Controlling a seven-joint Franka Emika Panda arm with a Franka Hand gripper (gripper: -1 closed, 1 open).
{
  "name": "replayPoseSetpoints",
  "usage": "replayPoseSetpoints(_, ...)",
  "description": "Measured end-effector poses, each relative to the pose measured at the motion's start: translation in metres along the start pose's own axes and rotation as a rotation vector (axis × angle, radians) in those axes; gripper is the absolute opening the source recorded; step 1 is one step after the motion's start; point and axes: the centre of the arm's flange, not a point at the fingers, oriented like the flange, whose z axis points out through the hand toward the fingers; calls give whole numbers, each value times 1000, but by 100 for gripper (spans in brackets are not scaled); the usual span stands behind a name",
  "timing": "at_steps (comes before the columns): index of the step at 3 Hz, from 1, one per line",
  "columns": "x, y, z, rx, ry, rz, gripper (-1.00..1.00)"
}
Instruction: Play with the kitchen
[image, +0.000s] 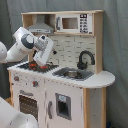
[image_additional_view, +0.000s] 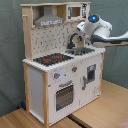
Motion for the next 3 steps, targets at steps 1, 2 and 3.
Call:
replayPoseSetpoints(1,0,6,7,77,-35,-57,100)
replayPoseSetpoints(2,-2,11,15,152,-68,-115,100)
replayPoseSetpoints(3,-5,15,24,222,-97,-172,100)
